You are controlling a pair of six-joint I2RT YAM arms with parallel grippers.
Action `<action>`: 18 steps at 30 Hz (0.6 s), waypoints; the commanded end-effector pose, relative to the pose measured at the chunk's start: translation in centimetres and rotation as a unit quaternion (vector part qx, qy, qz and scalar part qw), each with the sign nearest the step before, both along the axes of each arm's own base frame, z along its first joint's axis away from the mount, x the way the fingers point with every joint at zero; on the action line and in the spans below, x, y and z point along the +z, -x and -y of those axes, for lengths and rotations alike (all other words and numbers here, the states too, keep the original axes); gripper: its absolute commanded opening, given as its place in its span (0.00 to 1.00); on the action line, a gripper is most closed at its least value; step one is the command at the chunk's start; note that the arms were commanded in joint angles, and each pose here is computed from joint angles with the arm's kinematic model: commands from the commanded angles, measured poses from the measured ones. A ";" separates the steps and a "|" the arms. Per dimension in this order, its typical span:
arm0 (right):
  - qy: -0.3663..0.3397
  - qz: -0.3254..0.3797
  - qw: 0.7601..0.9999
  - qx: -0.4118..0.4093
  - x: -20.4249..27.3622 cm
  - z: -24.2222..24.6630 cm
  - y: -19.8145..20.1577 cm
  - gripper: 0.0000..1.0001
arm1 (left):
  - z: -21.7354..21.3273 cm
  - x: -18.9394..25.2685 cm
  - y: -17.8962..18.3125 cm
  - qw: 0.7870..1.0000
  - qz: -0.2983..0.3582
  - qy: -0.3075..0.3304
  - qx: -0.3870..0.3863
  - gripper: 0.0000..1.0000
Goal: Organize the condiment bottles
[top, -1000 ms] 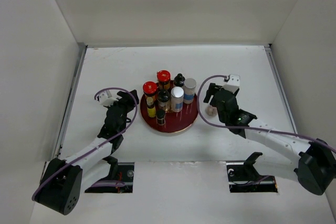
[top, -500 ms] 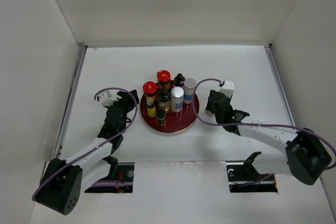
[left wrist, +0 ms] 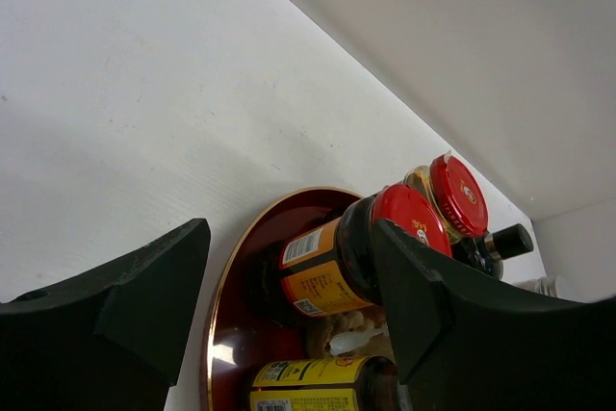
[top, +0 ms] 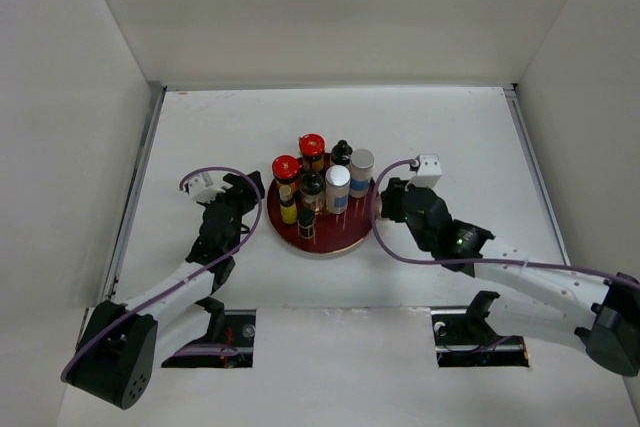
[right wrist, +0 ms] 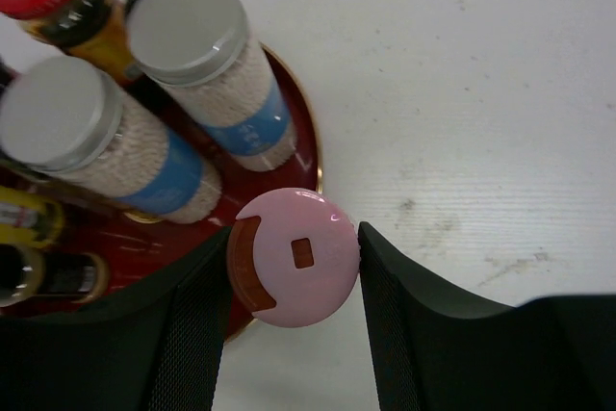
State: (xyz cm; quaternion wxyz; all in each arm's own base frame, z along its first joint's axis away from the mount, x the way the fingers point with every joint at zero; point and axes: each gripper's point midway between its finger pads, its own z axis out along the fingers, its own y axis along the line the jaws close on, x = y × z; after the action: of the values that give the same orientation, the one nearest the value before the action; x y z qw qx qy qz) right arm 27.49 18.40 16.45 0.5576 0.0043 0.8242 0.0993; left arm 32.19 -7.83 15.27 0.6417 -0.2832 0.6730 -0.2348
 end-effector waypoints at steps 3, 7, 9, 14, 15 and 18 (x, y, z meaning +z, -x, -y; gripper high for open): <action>-0.064 0.014 0.994 0.087 2.3 -5.8 0.9 0.40 | 0.1 1.1 -0.3 1.000 0.021 0.010 0.003 0.68; -0.069 0.015 0.990 0.122 1.3 -9.7 1.1 0.40 | -0.1 1.4 -0.3 1.000 0.026 0.007 0.005 0.69; -0.063 0.014 0.988 0.137 0.7 -11.1 1.2 0.40 | -0.2 1.6 -0.2 1.000 0.029 0.008 0.006 0.70; -0.035 0.004 0.989 0.145 -1.7 -12.2 1.3 0.42 | -0.7 1.5 -0.2 0.999 0.027 0.004 0.017 0.70; -0.026 0.005 0.989 0.143 -2.2 -12.2 1.4 0.46 | -0.8 1.4 -0.2 0.999 0.027 0.004 0.018 0.71; -0.014 0.010 0.991 0.136 -2.6 -11.9 1.3 0.63 | -1.0 1.3 -0.5 0.999 0.023 0.002 0.024 0.72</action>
State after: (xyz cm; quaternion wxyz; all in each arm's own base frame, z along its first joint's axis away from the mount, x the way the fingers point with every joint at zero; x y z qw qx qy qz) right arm 25.37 28.82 11.16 0.5124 -0.1142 0.8352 0.1641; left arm 32.29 -7.35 15.10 0.6436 -0.2884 0.6724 -0.2248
